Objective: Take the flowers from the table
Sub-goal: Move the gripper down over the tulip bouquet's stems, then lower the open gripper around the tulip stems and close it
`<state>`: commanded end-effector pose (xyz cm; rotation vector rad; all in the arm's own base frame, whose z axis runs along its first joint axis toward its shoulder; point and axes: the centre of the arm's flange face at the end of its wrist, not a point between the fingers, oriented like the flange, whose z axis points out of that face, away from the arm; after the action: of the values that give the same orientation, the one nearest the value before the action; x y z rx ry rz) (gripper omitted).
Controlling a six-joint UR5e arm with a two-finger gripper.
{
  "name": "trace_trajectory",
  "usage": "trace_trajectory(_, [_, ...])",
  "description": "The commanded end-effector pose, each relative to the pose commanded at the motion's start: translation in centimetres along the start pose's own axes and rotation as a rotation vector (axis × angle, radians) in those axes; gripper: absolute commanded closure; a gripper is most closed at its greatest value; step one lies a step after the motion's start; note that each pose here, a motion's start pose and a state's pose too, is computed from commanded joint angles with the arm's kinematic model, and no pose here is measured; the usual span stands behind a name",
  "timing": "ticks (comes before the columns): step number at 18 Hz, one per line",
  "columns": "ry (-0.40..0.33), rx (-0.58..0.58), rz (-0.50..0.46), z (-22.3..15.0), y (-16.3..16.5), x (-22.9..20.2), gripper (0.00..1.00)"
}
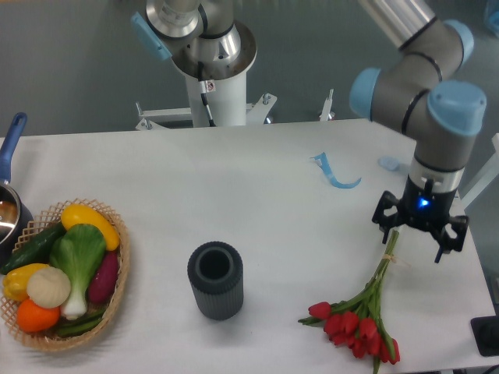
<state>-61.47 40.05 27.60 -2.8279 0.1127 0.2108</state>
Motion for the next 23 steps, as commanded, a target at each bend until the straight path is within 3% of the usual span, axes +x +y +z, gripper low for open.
trace_trajectory(16, [0.100, -0.029, 0.040, 7.0, -2.4, 3.6, 0.00])
trace_trajectory(23, [0.095, -0.078, 0.040, 8.4, -2.5, 3.9, 0.00])
